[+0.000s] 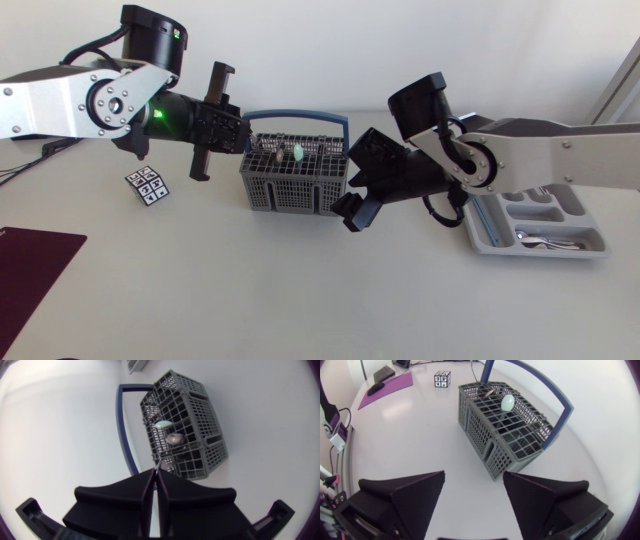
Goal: Transfer all utensils from the basket to the drawer tray.
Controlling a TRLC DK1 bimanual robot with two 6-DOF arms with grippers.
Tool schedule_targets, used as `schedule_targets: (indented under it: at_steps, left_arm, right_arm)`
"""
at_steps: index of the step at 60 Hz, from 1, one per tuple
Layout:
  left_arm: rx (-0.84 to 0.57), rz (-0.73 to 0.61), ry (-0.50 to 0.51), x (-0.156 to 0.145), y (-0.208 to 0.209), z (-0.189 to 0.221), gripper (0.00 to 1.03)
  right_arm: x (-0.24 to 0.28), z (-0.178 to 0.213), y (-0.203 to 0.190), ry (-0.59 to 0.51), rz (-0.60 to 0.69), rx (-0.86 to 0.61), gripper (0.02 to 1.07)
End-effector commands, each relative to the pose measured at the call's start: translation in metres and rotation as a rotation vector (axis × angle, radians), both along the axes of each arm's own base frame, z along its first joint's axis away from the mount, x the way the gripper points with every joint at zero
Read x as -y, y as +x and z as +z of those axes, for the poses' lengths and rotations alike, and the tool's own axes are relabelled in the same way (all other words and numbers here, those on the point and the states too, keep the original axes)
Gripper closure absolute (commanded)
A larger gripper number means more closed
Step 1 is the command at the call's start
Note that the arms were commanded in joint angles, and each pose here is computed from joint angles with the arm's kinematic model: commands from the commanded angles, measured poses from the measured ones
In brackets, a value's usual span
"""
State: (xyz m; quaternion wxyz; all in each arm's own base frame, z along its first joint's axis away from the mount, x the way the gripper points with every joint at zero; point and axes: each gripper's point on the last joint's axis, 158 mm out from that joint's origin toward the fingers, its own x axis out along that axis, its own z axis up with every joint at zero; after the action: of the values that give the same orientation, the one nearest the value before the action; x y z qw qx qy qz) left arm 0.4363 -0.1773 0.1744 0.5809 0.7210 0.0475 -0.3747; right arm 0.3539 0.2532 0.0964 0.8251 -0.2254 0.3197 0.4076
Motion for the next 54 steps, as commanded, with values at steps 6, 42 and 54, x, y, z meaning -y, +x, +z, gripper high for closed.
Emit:
schedule_targets:
  at_steps: [6,42,54]
  left_arm:
    - [0.019,-0.033,0.027,0.003,-0.009,0.012,1.00]
    - [-0.044,-0.028,0.044,0.003,-0.008,0.034,1.00]
    - [-0.091,-0.011,0.044,0.003,-0.001,0.036,1.00]
  right_arm:
    - [0.003,-0.005,-0.012,-0.009,0.018,-0.012,0.23]
    - [0.003,0.004,-0.017,-0.003,0.023,0.001,0.23]
    - [0.004,0.003,-0.017,-0.006,0.024,-0.001,0.23]
